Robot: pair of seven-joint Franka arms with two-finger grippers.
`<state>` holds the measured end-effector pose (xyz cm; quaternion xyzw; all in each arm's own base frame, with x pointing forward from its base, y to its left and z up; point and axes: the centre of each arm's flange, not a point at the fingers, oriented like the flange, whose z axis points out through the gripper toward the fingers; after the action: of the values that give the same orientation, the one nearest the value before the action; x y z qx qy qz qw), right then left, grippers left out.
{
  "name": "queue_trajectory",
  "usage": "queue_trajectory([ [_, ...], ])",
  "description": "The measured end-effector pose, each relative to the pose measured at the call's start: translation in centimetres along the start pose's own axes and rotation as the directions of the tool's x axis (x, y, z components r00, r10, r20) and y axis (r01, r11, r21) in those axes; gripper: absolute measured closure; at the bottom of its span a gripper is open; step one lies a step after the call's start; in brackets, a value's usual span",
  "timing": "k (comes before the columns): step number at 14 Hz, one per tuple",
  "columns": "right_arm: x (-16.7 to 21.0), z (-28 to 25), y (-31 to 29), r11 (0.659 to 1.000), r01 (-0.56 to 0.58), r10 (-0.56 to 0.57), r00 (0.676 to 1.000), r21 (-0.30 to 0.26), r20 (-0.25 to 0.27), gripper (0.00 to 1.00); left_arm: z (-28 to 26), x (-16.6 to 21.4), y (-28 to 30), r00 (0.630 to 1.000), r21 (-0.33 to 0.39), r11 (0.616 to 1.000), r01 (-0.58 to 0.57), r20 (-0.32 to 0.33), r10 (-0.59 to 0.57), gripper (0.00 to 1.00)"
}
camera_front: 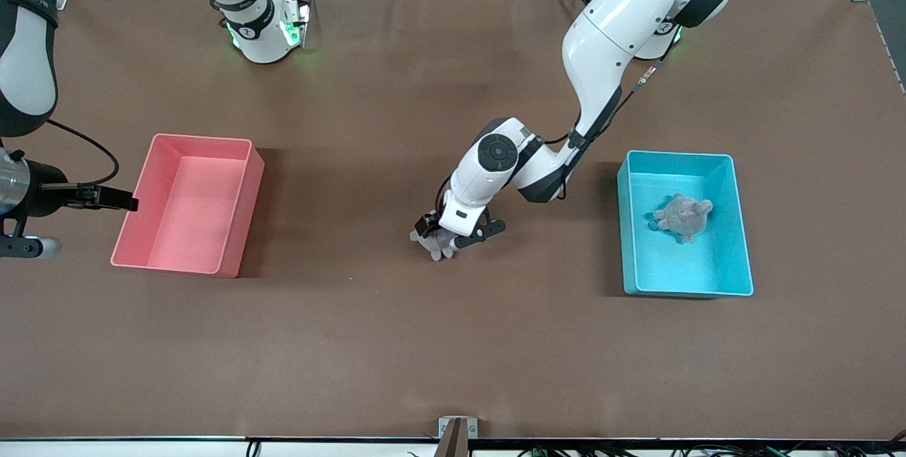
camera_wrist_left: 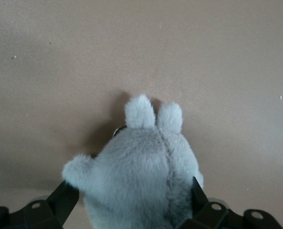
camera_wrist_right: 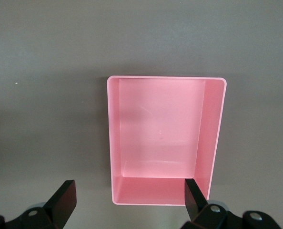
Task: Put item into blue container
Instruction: 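Grasp the second plush with the left gripper while the right gripper retreats, then carry the second plush into the blue box and open the left gripper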
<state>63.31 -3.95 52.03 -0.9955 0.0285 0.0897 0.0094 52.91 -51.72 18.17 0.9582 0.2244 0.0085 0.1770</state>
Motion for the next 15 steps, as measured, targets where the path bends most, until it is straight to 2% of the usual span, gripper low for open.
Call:
queue_trajectory([
  [1,-0.5,-0.3,-0.5,1.0,0.008,-0.008,1.0,-0.001,-0.002,0.0,0.0,-0.1,0.0,1.0,0.0,1.0,0.006,-0.001,-0.006,0.04],
  [2,-1.0,-0.5,-1.1,1.0,0.017,-0.017,1.0,-0.002,-0.004,0.0,0.0,-0.1,0.1,1.0,-0.001,1.0,0.015,-0.001,-0.015,0.11],
  [4,-1.7,-1.0,-1.6,1.0,0.026,-0.026,1.0,-0.003,-0.008,0.0,-0.2,0.0,0.3,1.0,-0.005,1.0,0.024,-0.003,-0.024,0.33],
  [9,-2.8,-2.3,-1.1,1.0,0.018,-0.018,0.999,-0.002,-0.03,0.0,-1.3,1.1,0.9,0.999,-0.025,0.999,0.031,-0.022,-0.031,0.69],
  [12,-4.5,-3.6,-0.9,1.0,0.015,-0.015,0.999,0.0,-0.047,0.0,-3.6,3.2,1.1,0.998,-0.017,0.999,0.05,-0.039,-0.05,0.7],
  [15,-6.6,-4.6,-0.8,1.0,0.015,-0.015,0.998,0.003,-0.062,0.0,-8.9,6.4,0.7,0.996,0.006,0.998,0.066,-0.066,-0.066,0.74],
])
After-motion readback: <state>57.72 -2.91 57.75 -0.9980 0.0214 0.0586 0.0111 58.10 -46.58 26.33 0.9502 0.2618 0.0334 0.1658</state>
